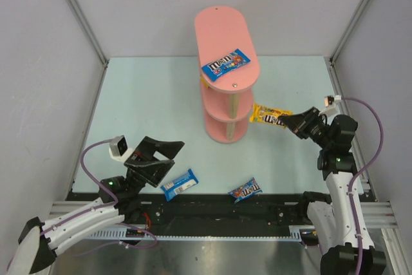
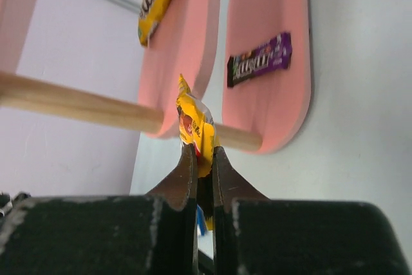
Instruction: Place and organize the candy bags onto the shelf
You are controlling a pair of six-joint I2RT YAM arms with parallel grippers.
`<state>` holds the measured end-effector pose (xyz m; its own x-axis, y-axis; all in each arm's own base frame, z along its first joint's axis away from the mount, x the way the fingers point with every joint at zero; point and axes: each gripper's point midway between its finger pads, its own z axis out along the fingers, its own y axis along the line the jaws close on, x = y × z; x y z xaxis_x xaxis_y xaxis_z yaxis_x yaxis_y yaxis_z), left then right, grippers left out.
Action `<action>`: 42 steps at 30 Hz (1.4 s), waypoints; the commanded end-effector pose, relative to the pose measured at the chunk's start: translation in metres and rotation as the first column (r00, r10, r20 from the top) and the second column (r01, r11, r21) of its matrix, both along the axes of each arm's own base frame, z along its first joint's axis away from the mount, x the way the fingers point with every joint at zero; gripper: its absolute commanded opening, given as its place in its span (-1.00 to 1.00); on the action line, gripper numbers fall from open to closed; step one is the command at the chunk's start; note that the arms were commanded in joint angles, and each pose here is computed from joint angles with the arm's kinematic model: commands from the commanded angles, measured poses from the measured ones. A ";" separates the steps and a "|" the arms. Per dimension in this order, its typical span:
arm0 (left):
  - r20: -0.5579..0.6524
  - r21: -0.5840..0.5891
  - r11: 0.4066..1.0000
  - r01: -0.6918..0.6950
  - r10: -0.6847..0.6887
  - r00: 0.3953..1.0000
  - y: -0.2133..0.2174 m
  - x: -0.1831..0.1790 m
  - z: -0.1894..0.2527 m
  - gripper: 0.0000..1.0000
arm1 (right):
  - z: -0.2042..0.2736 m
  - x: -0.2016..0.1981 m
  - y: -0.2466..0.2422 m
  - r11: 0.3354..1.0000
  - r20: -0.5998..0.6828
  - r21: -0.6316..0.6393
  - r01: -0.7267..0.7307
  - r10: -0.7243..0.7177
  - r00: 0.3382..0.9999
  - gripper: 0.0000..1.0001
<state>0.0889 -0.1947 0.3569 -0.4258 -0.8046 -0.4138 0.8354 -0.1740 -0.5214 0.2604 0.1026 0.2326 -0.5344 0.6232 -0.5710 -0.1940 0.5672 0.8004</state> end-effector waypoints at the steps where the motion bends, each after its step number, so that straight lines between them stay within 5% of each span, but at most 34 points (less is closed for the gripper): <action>1: -0.065 0.132 0.991 0.022 -0.013 0.998 -0.016 0.006 -0.061 0.77 | 0.060 0.034 -0.022 0.991 0.154 0.008 0.136 -0.136 0.979 -1.00; 9: -0.068 0.201 0.979 0.039 -0.025 0.997 -0.029 0.008 -0.063 0.76 | 0.087 0.080 -0.023 0.995 0.176 0.017 0.103 -0.104 0.979 -1.00; 21: -0.104 0.258 0.966 -0.002 0.030 0.994 -0.030 0.020 -0.076 0.77 | 0.092 0.132 0.051 0.956 0.156 0.045 -0.290 0.280 0.947 -1.00; 42: -0.120 0.262 0.965 -0.030 0.063 0.991 -0.020 0.020 -0.079 0.75 | 0.060 0.172 0.137 0.890 0.130 0.028 -0.455 0.448 0.884 -1.00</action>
<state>0.0978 -0.2091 0.3150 -0.4540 -0.7219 -0.5223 0.7902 -0.0552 -0.6104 0.4247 0.2260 0.2705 -0.7383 0.3916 -0.5491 -0.4159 0.3767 0.8278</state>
